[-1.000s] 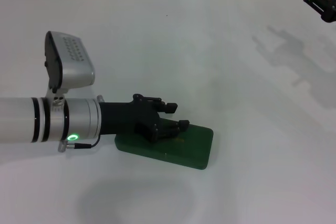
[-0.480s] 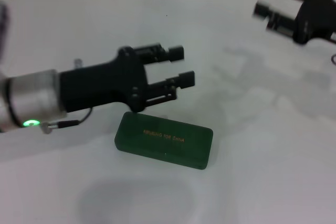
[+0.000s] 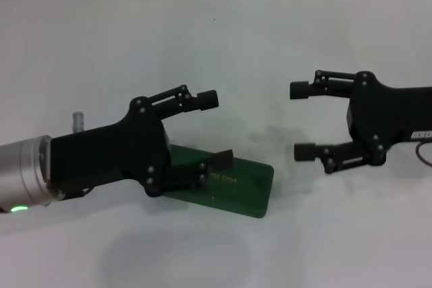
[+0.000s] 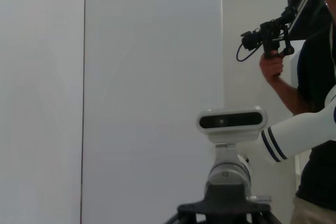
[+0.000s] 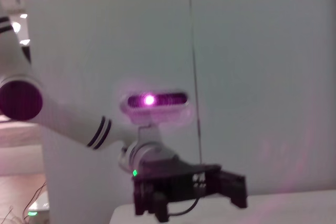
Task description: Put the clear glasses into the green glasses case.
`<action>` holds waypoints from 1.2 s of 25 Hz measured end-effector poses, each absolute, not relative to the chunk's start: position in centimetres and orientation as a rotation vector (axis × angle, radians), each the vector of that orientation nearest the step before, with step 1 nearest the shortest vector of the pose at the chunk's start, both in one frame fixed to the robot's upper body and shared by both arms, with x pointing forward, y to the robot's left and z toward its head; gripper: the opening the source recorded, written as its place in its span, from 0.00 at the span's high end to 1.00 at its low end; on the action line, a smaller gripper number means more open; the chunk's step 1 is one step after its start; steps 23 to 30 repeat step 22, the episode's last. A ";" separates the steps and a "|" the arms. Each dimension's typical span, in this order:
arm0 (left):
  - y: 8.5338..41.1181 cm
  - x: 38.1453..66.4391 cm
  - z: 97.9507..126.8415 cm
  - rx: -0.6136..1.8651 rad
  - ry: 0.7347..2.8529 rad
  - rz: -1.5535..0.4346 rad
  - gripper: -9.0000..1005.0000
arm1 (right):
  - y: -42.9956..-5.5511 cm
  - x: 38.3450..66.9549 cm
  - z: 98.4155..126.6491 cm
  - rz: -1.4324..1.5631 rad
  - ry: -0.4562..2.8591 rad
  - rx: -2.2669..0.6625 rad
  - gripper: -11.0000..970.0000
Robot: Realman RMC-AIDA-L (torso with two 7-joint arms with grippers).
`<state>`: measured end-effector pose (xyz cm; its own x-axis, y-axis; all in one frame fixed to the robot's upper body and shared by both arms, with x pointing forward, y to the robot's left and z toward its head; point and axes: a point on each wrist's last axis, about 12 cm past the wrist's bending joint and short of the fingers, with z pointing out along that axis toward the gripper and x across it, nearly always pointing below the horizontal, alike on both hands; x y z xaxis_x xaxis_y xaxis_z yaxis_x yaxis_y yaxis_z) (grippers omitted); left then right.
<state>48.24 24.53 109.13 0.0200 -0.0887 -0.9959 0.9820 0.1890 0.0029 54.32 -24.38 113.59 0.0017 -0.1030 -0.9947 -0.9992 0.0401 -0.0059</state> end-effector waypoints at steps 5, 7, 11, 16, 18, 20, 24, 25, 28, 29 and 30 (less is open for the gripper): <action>24.7 48.1 109.0 1.009 1.221 -1.100 0.19 | -24.1 54.2 113.3 1.112 1.293 -1.271 0.10; 24.8 48.0 108.9 1.005 1.221 -1.093 0.20 | -24.0 54.1 113.2 1.102 1.280 -1.277 0.09; 25.0 47.9 108.8 0.998 1.218 -1.083 0.20 | -23.9 54.0 113.1 1.094 1.273 -1.280 0.09; 25.0 47.7 108.8 0.992 1.216 -1.075 0.20 | -24.0 54.2 112.9 1.073 1.282 -1.276 0.09; 25.0 47.7 108.7 0.993 1.212 -1.068 0.20 | -24.0 54.2 112.9 1.070 1.280 -1.277 0.09; 25.1 47.7 108.7 0.993 1.208 -1.062 0.20 | -23.9 54.2 112.9 1.067 1.281 -1.277 0.09; 25.1 47.6 108.7 0.992 1.206 -1.058 0.20 | -23.9 54.3 112.9 1.062 1.281 -1.277 0.09; 25.1 47.6 108.7 0.992 1.206 -1.058 0.20 | -23.9 54.3 112.9 1.062 1.281 -1.277 0.09; 25.1 47.6 108.7 0.992 1.206 -1.058 0.20 | -23.9 54.3 112.9 1.062 1.281 -1.277 0.09; 25.1 47.6 108.7 0.992 1.206 -1.058 0.20 | -23.9 54.3 112.9 1.062 1.281 -1.277 0.09; 25.1 47.6 108.7 0.992 1.206 -1.058 0.20 | -23.9 54.3 112.9 1.062 1.281 -1.277 0.09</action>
